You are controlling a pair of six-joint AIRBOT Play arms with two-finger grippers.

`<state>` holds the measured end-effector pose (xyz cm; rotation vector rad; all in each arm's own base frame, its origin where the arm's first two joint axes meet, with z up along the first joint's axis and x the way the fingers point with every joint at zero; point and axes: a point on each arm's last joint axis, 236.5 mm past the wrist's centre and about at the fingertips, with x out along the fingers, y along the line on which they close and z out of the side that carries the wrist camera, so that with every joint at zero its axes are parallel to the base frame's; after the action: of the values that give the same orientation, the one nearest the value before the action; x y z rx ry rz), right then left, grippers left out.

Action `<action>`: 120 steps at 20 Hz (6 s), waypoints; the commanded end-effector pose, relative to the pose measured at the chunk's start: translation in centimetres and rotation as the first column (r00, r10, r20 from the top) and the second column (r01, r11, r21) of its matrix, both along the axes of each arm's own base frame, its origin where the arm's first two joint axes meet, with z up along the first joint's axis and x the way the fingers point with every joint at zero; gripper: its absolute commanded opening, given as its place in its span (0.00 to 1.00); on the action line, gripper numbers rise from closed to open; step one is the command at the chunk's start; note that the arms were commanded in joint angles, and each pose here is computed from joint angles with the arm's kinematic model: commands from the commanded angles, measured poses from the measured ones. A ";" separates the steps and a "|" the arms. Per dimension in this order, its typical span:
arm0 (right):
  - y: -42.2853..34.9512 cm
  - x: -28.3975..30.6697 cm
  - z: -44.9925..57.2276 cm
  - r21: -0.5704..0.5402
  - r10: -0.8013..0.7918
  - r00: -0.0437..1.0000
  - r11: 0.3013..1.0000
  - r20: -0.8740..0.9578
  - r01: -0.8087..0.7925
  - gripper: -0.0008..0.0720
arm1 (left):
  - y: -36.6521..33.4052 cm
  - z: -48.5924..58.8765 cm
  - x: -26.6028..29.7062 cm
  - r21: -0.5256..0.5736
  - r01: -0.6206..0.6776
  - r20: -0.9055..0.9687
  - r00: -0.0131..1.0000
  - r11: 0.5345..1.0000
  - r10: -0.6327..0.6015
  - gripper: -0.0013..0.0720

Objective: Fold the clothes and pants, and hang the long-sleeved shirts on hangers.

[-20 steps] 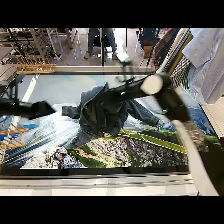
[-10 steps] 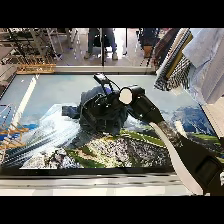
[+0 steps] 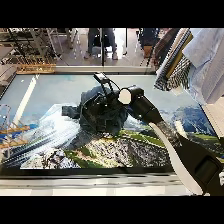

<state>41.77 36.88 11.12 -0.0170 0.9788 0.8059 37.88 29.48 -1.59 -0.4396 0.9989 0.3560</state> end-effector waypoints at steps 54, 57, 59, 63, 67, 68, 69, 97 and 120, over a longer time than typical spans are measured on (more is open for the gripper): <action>-10.1 -0.3 6.0 -0.379 0.200 0.965 0.917 0.168 -0.124 0.05 | -45.3 23.6 7.6 0.506 0.861 0.472 -0.232 0.046 -0.850 0.04; -9.8 -0.3 6.1 -0.375 0.215 0.961 0.917 0.177 -0.136 0.05 | -46.2 23.4 10.6 0.623 0.779 0.414 -0.252 0.071 -0.875 0.04; -10.0 -0.3 6.0 -0.382 0.213 0.961 0.915 0.175 -0.133 0.05 | -46.3 23.7 11.2 0.672 0.738 0.378 -0.272 0.060 -0.885 0.04; -10.3 -0.1 6.0 -0.393 0.208 0.961 0.911 0.180 -0.123 0.05 | -44.3 25.9 11.7 0.730 0.683 0.304 -0.275 0.037 -0.912 0.04; -10.4 -0.2 4.6 -0.402 0.207 0.967 0.906 0.149 -0.132 0.05 | -43.9 28.4 11.3 0.771 0.637 0.267 -0.303 0.014 -0.915 0.04; -10.4 -0.3 4.2 -0.404 0.207 0.968 0.905 0.139 -0.135 0.05 | -44.0 28.4 11.2 0.769 0.639 0.272 -0.306 0.014 -0.912 0.04; -10.3 -0.4 4.1 -0.399 0.208 0.969 0.906 0.136 -0.139 0.05 | -44.6 28.0 10.9 0.752 0.660 0.285 -0.315 0.007 -0.905 0.04; -18.5 1.1 24.3 -0.597 0.456 0.523 0.792 0.721 0.133 0.87 | -53.8 34.1 6.5 0.515 0.851 0.820 -0.453 0.105 -0.350 0.04; -15.9 7.6 10.1 -0.549 0.303 0.782 0.834 0.545 0.060 0.05 | -38.8 26.9 15.8 -0.028 0.692 0.510 0.630 0.721 -0.586 0.94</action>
<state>47.76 23.88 21.19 -0.9555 0.4746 0.7130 52.70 -15.70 27.16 -0.1681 0.4368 -0.8921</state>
